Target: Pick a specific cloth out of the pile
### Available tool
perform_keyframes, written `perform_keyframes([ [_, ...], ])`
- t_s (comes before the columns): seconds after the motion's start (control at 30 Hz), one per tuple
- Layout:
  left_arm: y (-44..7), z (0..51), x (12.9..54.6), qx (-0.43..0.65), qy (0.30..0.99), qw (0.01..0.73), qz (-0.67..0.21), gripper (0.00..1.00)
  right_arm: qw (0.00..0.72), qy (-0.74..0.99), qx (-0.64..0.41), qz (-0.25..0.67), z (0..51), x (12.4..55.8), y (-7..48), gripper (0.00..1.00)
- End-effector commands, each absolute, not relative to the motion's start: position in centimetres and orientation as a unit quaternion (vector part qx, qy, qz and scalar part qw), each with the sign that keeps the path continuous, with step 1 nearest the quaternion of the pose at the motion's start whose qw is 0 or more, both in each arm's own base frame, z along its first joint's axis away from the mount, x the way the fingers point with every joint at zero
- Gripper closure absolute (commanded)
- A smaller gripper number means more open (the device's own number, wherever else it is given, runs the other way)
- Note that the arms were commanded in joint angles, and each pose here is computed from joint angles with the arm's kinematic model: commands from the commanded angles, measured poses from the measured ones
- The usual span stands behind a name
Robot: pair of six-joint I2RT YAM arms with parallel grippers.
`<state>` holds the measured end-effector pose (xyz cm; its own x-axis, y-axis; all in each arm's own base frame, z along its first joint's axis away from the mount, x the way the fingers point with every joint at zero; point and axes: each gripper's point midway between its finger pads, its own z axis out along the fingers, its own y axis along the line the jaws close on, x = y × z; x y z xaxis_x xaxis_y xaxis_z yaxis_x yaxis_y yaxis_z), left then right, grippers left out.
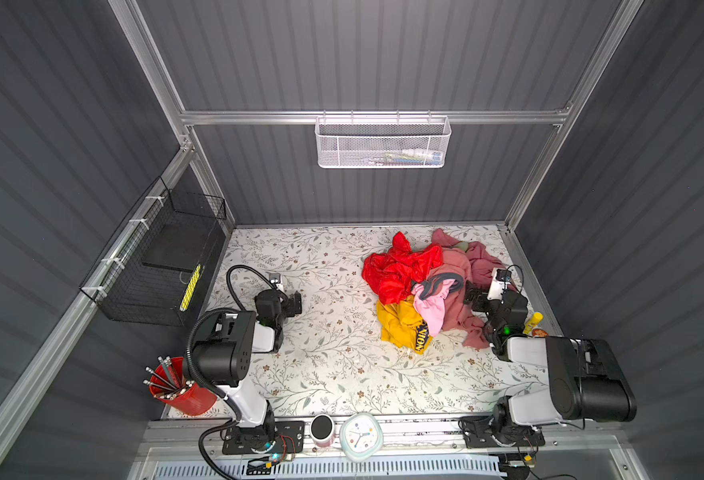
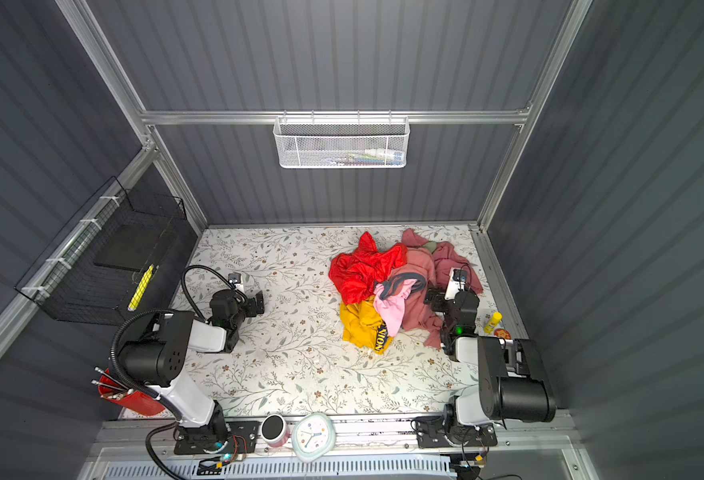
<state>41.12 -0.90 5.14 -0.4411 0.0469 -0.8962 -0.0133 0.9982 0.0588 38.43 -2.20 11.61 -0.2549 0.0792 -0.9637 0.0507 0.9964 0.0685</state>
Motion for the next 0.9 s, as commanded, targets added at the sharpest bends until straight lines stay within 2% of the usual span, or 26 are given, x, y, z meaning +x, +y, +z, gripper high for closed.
perform_keyframes([
  [0.0,-1.28,6.28,41.8,0.019,0.837,0.545,0.028,0.0,0.614,0.788,0.037,0.013,11.96,38.71,-2.13,0.01],
  [0.87,-0.81,6.17,41.89,0.008,0.84,0.542,0.033,0.0,0.612,0.79,0.037,0.013,11.83,38.72,-2.16,0.01],
])
